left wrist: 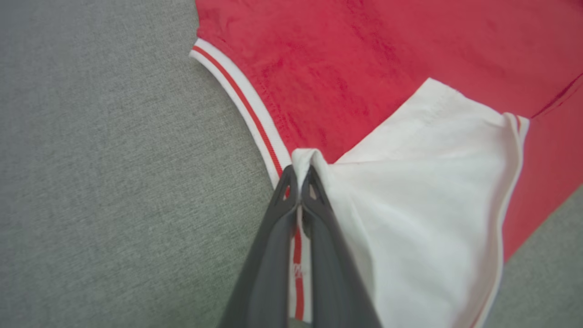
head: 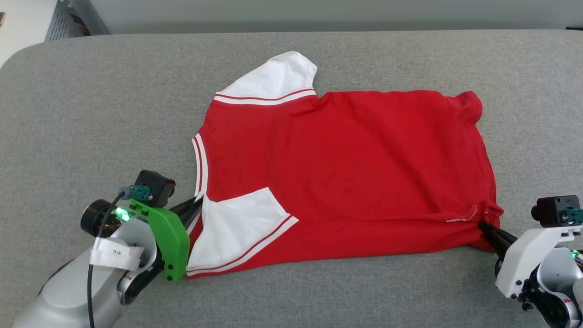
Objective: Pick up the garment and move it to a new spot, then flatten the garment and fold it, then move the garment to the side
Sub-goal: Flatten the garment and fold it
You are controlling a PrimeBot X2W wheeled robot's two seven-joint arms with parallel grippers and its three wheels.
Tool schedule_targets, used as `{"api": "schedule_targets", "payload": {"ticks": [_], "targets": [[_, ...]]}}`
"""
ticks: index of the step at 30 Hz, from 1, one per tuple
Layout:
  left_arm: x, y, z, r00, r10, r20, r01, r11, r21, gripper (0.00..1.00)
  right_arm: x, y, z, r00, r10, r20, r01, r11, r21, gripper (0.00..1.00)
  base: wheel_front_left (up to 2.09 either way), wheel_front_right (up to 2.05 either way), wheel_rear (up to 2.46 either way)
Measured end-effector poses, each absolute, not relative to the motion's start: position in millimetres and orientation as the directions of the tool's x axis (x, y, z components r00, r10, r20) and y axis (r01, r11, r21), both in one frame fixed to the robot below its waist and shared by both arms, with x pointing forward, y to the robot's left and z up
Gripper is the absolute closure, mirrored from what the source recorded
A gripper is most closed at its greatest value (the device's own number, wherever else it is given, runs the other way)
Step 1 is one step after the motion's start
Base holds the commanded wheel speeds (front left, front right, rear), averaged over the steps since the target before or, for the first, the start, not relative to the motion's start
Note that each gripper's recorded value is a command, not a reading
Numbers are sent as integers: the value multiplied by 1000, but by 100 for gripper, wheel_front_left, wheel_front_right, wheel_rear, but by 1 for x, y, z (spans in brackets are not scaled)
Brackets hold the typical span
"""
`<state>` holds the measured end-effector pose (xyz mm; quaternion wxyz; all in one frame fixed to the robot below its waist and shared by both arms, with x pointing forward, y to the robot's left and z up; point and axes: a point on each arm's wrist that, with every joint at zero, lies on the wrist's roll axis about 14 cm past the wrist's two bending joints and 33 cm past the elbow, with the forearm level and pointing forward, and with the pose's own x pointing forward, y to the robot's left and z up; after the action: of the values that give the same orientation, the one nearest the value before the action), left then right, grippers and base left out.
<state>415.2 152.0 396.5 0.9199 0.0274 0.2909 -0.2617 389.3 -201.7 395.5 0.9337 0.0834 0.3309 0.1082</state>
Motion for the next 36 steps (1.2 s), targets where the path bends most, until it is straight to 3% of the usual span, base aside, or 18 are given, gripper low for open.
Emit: {"api": "schedule_targets", "payload": {"ticks": [1, 12, 20, 28, 36], "targets": [[415, 152, 395, 697, -464, -547, 494, 863, -103, 0, 390, -202, 396, 762, 253, -596, -145, 964, 224, 0, 0, 0, 0], [433, 166, 434, 866, -360, -347, 334, 933, -133, 0, 397, -195, 430, 826, 266, -498, -195, 962, 192, 0, 0, 0, 0], [411, 167, 455, 918, -294, -265, 236, 944, -229, 0, 388, -193, 456, 843, 266, -468, -227, 964, 139, 0, 0, 0, 0], [370, 156, 441, 898, -265, -350, 158, 939, -305, 0, 368, -184, 463, 822, 266, -504, -219, 964, 151, 0, 0, 0, 0], [347, 161, 419, 822, -241, -516, 124, 960, -250, 0, 351, -190, 454, 780, 220, -585, -161, 975, 152, 0, 0, 0, 0]]}}
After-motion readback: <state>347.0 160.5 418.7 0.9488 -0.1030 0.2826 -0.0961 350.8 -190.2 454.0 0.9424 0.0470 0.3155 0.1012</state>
